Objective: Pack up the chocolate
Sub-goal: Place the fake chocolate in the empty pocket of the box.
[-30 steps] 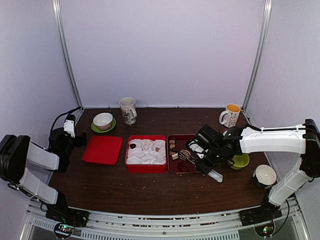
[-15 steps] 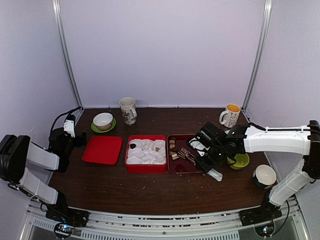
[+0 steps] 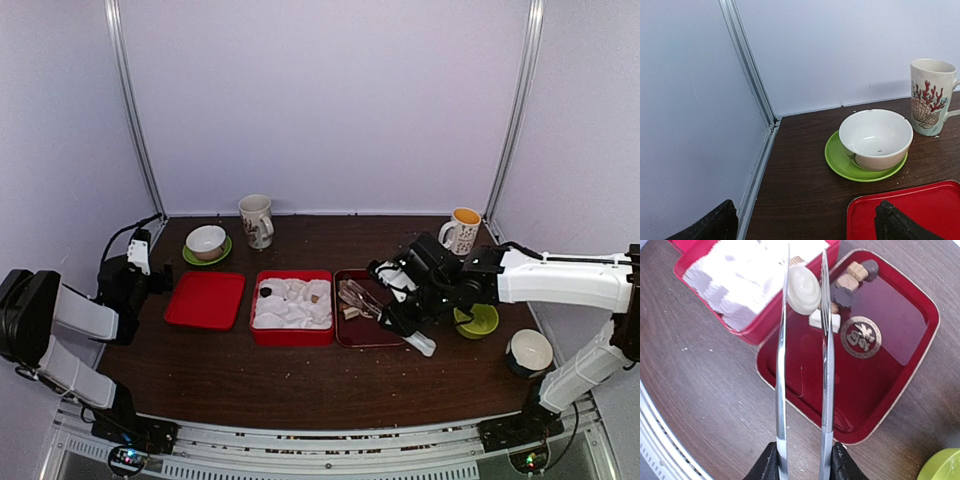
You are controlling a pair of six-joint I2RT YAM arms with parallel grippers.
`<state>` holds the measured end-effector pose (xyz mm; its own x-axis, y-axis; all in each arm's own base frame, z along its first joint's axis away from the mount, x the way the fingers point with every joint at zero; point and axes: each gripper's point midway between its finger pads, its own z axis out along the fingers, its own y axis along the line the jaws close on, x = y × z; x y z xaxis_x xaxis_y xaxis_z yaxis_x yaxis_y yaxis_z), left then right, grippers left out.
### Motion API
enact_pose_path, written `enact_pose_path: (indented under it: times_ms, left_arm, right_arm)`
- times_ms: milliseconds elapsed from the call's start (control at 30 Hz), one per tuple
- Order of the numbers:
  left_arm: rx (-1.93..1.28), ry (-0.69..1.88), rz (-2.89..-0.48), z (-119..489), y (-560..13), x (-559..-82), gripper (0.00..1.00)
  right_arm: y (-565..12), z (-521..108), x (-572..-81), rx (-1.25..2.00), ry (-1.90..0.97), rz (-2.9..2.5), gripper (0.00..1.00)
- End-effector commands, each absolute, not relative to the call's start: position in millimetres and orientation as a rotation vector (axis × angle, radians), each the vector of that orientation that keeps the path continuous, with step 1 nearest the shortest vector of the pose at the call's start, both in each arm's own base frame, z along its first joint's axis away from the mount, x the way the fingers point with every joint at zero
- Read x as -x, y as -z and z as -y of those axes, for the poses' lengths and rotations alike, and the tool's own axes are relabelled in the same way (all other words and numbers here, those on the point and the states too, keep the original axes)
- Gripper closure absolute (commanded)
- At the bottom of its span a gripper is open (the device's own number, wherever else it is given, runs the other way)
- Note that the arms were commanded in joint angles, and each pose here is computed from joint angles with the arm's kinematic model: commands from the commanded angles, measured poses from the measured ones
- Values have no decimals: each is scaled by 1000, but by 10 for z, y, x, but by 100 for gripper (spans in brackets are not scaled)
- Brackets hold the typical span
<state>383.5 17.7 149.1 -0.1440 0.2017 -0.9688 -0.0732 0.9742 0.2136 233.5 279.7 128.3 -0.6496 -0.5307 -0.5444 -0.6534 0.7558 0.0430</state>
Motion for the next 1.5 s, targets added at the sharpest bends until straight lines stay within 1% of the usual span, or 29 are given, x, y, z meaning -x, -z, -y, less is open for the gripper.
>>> enact_pose_path:
  times_ms: [0, 300, 467, 967, 1467]
  left_arm:
    - [-76, -250, -1638, -223, -1662, -3879, 2]
    - [-76, -250, -1638, -223, -1663, -3878, 2]
    - [-75, -249, -1638, -221, -1662, -3878, 2]
    - [-76, -249, -1638, -220, -1662, -3879, 2]
    - [-76, -250, -1638, -223, -1660, -3877, 2]
  right_arm:
    - [-1659, -3136, -2401, 873, -507, -2316, 69]
    - [-1578, -3452, -2474, 933, -548, -2313, 69]
    - [-1405, -3520, -2518, 976, -469, -2347, 69]
    - [-1164, -3456, -2565, 1012, -279, -2398, 69]
    - [-1116, -3419, -2573, 1035, -227, -2407, 68]
